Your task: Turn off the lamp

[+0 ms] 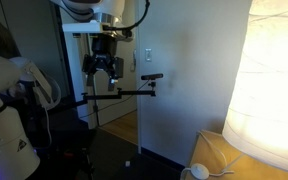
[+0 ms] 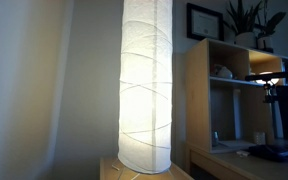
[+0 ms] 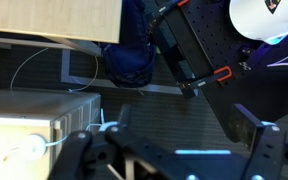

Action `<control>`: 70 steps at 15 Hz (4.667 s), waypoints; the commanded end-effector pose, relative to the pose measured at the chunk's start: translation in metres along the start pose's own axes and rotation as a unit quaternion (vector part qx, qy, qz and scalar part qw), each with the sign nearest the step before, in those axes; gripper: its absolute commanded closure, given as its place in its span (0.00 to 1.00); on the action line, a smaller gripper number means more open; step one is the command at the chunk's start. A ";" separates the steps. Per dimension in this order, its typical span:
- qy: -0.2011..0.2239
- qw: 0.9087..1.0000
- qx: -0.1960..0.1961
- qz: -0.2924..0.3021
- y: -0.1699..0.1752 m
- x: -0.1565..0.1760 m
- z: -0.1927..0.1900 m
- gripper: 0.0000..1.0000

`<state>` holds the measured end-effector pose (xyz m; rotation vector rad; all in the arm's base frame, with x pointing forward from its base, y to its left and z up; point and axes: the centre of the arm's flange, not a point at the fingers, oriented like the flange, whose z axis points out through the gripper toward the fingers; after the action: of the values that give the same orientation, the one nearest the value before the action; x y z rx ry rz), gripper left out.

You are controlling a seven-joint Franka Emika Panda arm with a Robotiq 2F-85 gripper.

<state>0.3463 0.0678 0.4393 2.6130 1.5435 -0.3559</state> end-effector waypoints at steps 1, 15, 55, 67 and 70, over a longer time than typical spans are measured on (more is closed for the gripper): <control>-0.002 1.000 -0.016 0.019 0.009 0.025 -0.009 0.00; -0.019 1.000 0.009 -0.001 0.011 0.031 0.018 0.00; 0.043 0.963 -0.070 0.258 0.156 0.112 0.077 0.00; 0.122 0.941 0.068 0.309 0.154 0.115 0.096 0.00; 0.129 0.947 0.055 0.289 0.153 0.121 0.095 0.00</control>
<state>0.5193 0.0738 0.3133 3.1388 0.6698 -0.0868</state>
